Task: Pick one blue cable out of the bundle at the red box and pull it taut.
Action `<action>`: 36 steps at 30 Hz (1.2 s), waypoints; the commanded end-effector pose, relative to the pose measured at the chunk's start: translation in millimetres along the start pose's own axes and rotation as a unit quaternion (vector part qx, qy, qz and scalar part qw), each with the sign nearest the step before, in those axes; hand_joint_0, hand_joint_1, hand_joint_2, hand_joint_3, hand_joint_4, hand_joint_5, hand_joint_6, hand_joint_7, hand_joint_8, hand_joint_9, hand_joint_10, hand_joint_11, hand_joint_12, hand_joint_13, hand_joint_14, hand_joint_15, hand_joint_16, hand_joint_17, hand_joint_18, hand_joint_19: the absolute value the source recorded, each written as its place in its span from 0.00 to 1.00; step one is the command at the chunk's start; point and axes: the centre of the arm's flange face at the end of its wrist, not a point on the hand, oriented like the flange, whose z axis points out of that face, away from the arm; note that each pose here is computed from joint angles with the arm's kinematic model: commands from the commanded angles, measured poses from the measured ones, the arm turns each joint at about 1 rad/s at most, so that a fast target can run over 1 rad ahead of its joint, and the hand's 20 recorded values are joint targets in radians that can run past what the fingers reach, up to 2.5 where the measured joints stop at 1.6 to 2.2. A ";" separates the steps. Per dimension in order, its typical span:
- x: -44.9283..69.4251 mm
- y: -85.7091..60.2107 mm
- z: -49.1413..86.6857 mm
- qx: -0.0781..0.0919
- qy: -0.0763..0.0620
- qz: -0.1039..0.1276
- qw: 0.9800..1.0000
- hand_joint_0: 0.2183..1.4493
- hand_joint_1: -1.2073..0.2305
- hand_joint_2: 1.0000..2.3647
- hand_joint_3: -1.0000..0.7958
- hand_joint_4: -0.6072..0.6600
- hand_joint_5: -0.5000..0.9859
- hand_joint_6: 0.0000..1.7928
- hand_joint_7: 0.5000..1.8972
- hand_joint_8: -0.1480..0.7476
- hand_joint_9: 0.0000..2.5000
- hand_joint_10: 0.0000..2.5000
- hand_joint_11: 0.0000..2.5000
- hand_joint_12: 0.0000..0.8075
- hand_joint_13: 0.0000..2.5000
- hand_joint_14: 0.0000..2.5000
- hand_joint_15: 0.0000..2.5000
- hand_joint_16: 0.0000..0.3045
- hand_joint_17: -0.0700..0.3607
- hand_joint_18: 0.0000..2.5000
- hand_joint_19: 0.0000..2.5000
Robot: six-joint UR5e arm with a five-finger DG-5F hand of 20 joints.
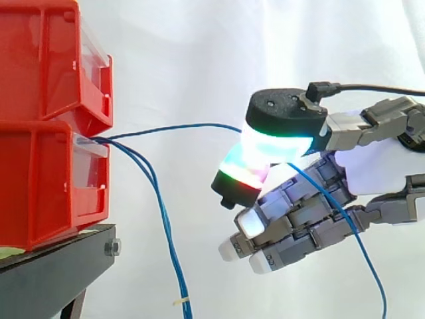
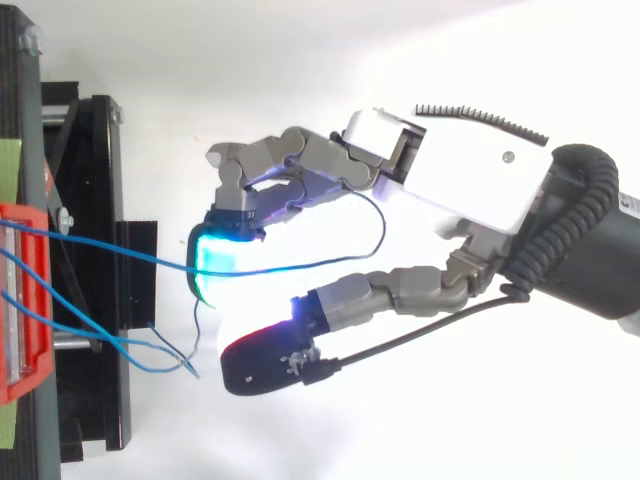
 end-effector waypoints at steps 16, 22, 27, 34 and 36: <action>-0.8 -0.4 0.1 0.001 -0.001 -0.001 1.000 0.25 0.55 0.00 0.30 0.58 0.24 0.42 0.37 0.55 0.31 0.01 0.34 0.51 0.07 0.00 0.04 0.20 0.48 0.03 0.07; -0.8 -0.4 0.1 0.001 -0.001 0.000 1.000 0.30 0.55 0.01 0.37 0.57 0.24 0.42 0.38 0.54 0.31 0.01 0.34 0.49 0.06 0.00 0.03 0.18 0.46 0.01 0.07; -0.9 -0.5 -0.1 0.002 -0.001 0.000 1.000 0.30 0.52 0.01 0.41 0.58 0.24 0.42 0.37 0.54 0.31 0.01 0.34 0.49 0.06 0.00 0.03 0.18 0.46 0.01 0.06; 0.1 -0.3 -0.4 0.002 0.000 -0.002 1.000 0.28 0.41 0.01 0.42 0.58 0.24 0.44 0.40 0.55 0.31 0.01 0.35 0.49 0.06 0.00 0.03 0.19 0.46 0.02 0.06; 0.1 -0.3 -0.4 0.002 0.000 -0.002 1.000 0.28 0.40 0.01 0.42 0.59 0.23 0.44 0.39 0.55 0.31 0.01 0.35 0.49 0.06 0.00 0.03 0.19 0.46 0.02 0.06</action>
